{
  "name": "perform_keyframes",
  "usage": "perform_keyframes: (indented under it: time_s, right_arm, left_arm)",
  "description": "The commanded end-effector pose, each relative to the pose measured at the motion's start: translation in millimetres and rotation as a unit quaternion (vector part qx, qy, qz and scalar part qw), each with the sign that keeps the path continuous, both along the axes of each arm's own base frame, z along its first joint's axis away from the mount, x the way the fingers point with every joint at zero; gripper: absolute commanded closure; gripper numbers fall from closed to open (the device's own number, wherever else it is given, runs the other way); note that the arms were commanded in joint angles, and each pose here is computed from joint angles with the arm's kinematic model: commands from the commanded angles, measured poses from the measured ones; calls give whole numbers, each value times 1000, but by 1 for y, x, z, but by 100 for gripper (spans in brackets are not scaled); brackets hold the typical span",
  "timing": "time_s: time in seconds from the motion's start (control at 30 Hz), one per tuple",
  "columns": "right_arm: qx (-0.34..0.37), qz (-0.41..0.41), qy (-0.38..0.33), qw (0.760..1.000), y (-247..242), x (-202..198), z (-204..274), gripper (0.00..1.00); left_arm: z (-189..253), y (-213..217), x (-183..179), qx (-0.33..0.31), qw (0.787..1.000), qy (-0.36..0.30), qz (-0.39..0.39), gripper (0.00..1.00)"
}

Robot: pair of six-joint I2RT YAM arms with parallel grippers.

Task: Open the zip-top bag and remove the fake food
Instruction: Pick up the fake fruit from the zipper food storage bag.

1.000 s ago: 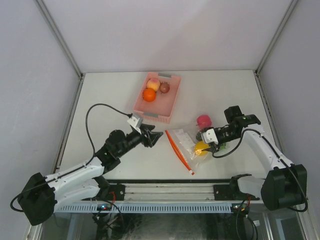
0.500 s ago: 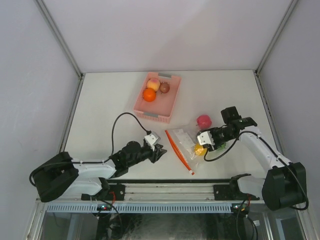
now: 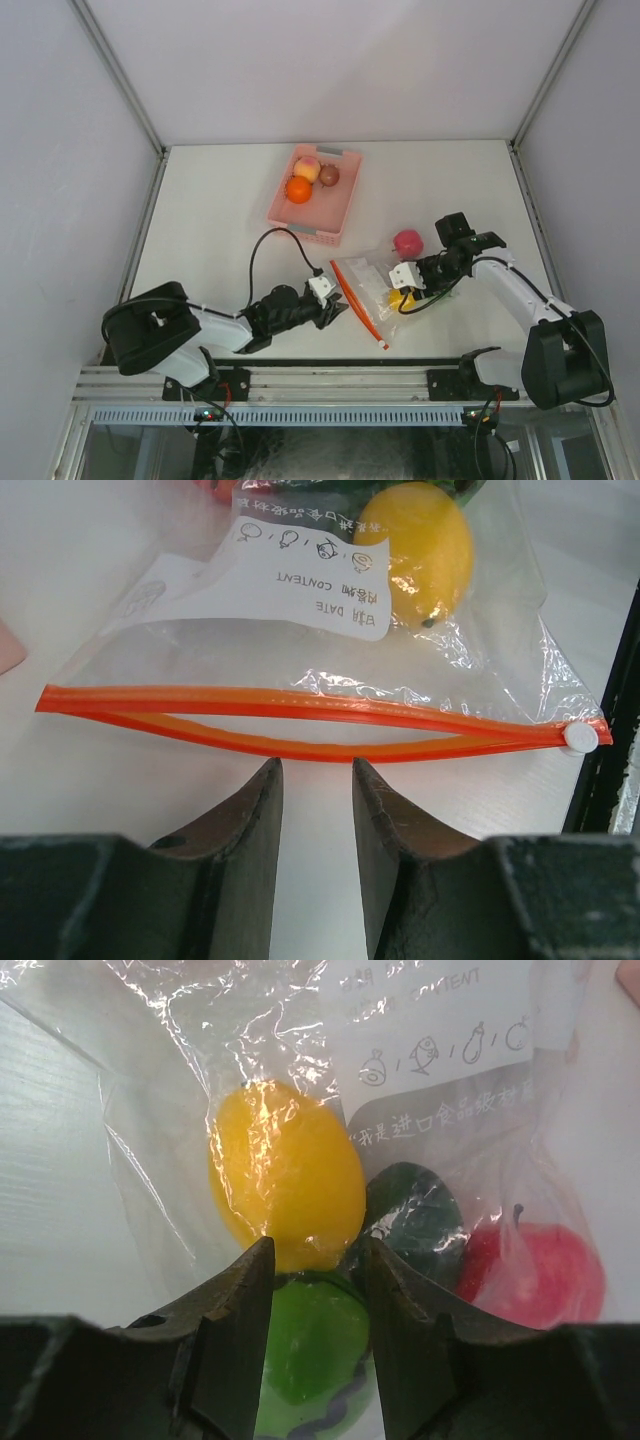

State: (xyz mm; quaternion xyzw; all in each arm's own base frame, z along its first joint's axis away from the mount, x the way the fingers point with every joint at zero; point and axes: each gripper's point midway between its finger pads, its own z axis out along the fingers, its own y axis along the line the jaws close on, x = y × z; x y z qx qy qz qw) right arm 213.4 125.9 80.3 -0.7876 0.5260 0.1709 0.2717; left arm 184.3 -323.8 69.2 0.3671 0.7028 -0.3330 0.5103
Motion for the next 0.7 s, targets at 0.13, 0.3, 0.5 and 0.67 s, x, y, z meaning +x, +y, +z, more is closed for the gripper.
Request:
perform_keyframes:
  time_s: [0.13, 0.3, 0.5, 0.67]
  right_arm:
    - [-23, -14, -5, 1000, -6, 4, 1, 60]
    - [-30, -14, 6, 999, -8, 2, -2, 62]
    - [-33, -13, 30, 999, -6, -1, -5, 66]
    - [-33, -11, 46, 998, -2, -3, -9, 71]
  left_arm:
    - [27, -28, 10, -39, 997, -61, -20, 62]
    - [27, -35, 14, -30, 996, -82, -29, 61]
    - [20, -47, 14, -18, 991, -119, -54, 58]
    - [15, -50, 14, -11, 988, -139, -62, 48]
